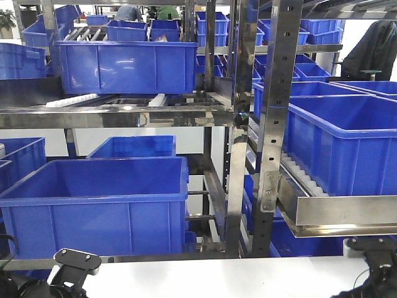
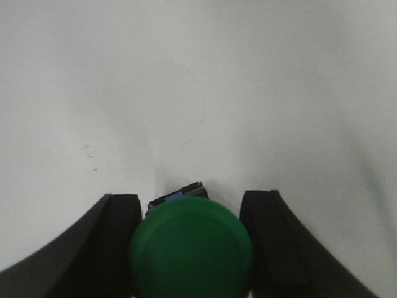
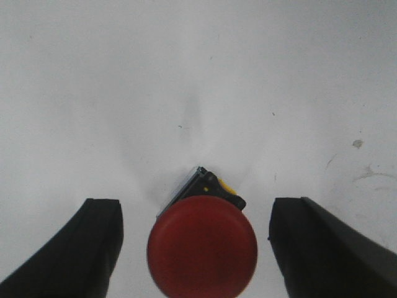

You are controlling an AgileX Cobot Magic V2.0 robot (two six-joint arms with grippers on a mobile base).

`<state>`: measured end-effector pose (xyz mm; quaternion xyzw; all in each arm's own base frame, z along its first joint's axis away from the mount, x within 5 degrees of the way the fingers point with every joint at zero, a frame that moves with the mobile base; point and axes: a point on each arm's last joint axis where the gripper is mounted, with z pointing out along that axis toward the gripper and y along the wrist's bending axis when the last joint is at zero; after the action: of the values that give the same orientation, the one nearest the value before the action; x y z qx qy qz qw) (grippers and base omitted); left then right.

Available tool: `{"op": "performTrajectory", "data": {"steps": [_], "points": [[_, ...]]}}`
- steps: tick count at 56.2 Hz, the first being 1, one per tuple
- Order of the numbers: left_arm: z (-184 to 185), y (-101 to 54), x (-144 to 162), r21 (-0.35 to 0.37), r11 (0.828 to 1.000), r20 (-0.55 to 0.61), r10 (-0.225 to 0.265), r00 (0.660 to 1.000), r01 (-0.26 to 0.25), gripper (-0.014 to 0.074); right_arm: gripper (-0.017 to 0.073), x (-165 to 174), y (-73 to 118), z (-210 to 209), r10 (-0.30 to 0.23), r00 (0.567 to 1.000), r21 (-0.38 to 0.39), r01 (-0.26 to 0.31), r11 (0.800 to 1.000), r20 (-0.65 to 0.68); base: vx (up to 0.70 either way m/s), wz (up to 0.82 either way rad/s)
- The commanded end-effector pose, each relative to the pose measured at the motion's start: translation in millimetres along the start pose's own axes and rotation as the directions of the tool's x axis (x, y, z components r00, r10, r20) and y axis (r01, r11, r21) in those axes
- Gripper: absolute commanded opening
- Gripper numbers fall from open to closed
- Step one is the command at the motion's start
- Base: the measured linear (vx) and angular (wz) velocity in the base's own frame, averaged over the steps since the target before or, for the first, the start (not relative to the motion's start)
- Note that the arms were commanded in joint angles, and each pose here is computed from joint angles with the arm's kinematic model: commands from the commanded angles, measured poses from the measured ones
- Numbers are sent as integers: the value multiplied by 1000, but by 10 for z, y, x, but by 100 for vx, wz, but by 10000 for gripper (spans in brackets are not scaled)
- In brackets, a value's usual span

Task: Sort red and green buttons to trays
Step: 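Close both grippers on the buttons and lift them off the table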

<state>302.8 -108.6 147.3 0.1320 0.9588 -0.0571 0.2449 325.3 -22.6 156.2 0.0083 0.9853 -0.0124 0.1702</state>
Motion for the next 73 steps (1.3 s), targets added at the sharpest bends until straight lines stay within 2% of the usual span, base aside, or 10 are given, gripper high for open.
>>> {"op": "performTrajectory", "data": {"steps": [1,15,23,42,50,63,73], "points": [[-159,-19,-193,8,1000,127,-3,992,2,130,554,-156,-22,-105,-14,994,10,13,1000,109,0,0],[-159,-19,-194,8,1000,128,-3,992,2,130,544,-152,-20,-25,3,994,3,-4,1000,105,0,0],[-159,-19,-194,8,1000,128,-3,992,2,130,479,-159,-20,-26,3,994,3,-4,1000,113,0,0],[-159,-19,-194,8,1000,128,-3,992,2,130,111,-122,-18,-23,3,997,1,-4,1000,72,0,0],[-163,-19,-196,8,1000,130,-3,992,2,128,-17,-118,-18,-32,4,998,1,-4,1000,67,0,0],[-311,-24,-231,12,1000,157,-10,988,8,69,-12,-145,-11,-197,13,994,-4,-13,1000,110,0,0],[-634,-34,-317,21,1000,252,-13,968,8,-8,-10,-191,10,-535,40,976,-26,-35,999,213,0,0]]}}
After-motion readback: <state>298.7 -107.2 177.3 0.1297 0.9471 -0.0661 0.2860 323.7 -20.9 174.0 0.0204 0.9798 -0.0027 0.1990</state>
